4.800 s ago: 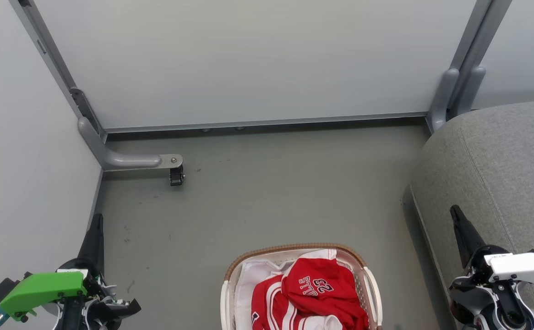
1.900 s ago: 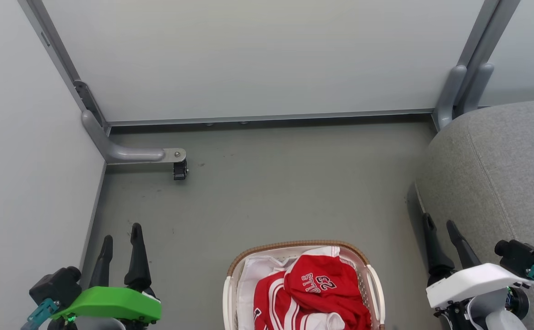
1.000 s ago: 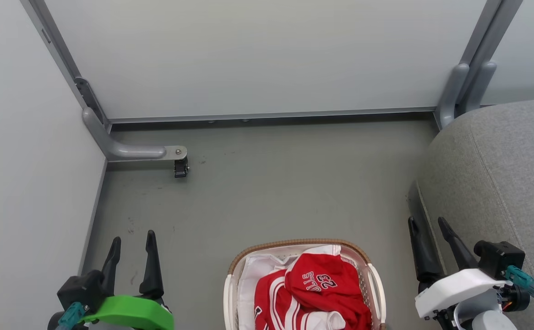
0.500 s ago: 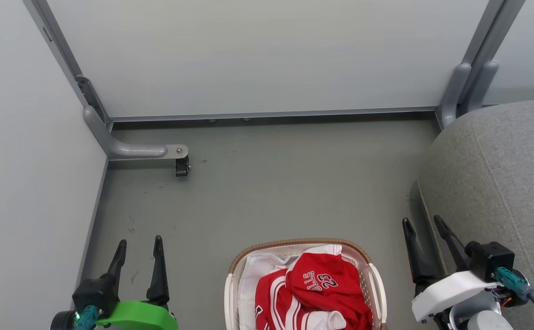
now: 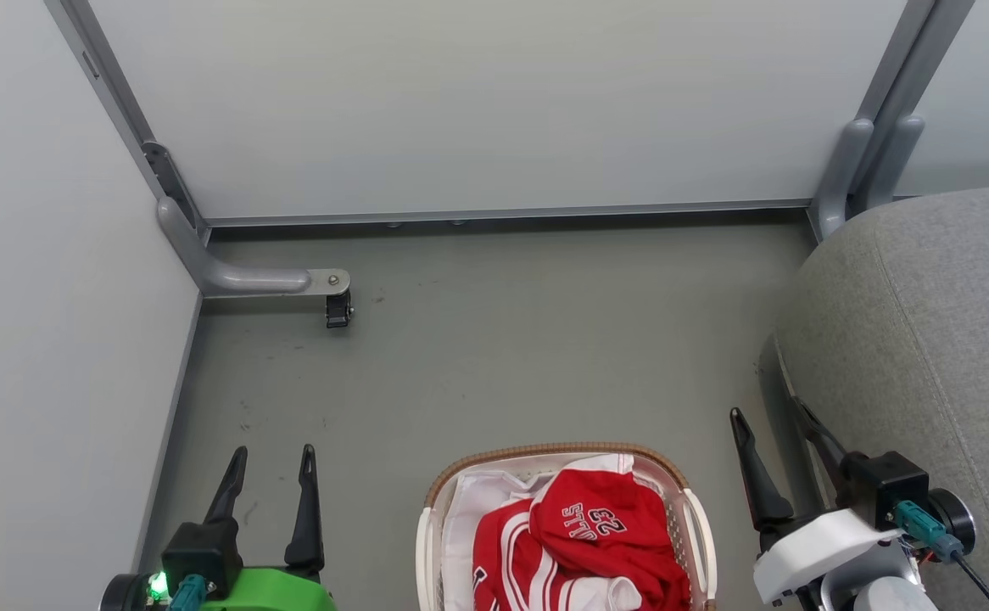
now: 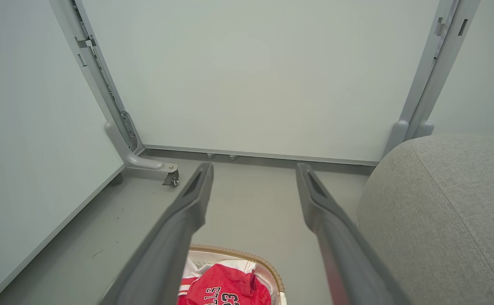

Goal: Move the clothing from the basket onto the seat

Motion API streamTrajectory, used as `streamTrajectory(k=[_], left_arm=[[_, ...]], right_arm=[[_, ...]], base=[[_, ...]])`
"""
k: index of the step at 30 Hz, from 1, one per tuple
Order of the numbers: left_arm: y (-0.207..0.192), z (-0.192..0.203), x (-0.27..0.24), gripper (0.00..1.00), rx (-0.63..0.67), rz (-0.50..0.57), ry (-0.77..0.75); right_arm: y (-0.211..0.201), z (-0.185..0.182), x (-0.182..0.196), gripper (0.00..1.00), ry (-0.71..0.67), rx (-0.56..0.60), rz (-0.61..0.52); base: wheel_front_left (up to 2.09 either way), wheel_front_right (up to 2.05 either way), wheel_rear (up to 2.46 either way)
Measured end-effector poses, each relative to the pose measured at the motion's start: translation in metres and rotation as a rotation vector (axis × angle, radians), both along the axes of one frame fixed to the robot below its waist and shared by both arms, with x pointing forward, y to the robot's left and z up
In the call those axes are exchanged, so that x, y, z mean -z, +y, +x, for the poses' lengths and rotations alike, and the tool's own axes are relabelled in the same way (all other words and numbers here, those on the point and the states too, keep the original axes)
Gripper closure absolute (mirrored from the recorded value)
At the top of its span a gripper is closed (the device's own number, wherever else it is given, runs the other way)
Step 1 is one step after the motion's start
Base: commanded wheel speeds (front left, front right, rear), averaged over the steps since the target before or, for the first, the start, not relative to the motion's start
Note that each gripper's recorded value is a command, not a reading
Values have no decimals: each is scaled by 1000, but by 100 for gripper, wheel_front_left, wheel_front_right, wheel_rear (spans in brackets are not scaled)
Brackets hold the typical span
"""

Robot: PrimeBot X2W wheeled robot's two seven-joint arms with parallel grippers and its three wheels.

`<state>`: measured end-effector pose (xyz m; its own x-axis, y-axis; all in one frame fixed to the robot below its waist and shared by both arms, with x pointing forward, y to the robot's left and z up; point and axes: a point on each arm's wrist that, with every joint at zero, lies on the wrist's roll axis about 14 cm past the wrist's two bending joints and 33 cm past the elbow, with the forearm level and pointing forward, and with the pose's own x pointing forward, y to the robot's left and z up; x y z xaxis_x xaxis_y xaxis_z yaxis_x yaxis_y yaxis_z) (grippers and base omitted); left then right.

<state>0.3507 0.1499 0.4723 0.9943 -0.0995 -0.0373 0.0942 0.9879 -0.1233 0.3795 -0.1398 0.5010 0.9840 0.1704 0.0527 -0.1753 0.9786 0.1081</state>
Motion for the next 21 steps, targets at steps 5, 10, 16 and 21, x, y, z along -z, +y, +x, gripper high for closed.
streamTrajectory(k=[5, 10, 16, 21], left_arm=[[-1, -2, 1, 0, 8, 22, -1], [-2, -2, 1, 0, 9, 21, -2], [-2, -2, 2, 0, 8, 22, 1], [-4, -1, 3, 0, 14, 21, 6]], right_arm=[[1, -1, 0, 0, -5, -5, -11], [2, -1, 0, 0, -4, -6, -12], [2, 0, 0, 0, -4, -6, -15], [1, 0, 2, 0, 2, -4, -17]], base=[[0, 0, 0], [0, 0, 0], [0, 0, 0], [0, 0, 0]])
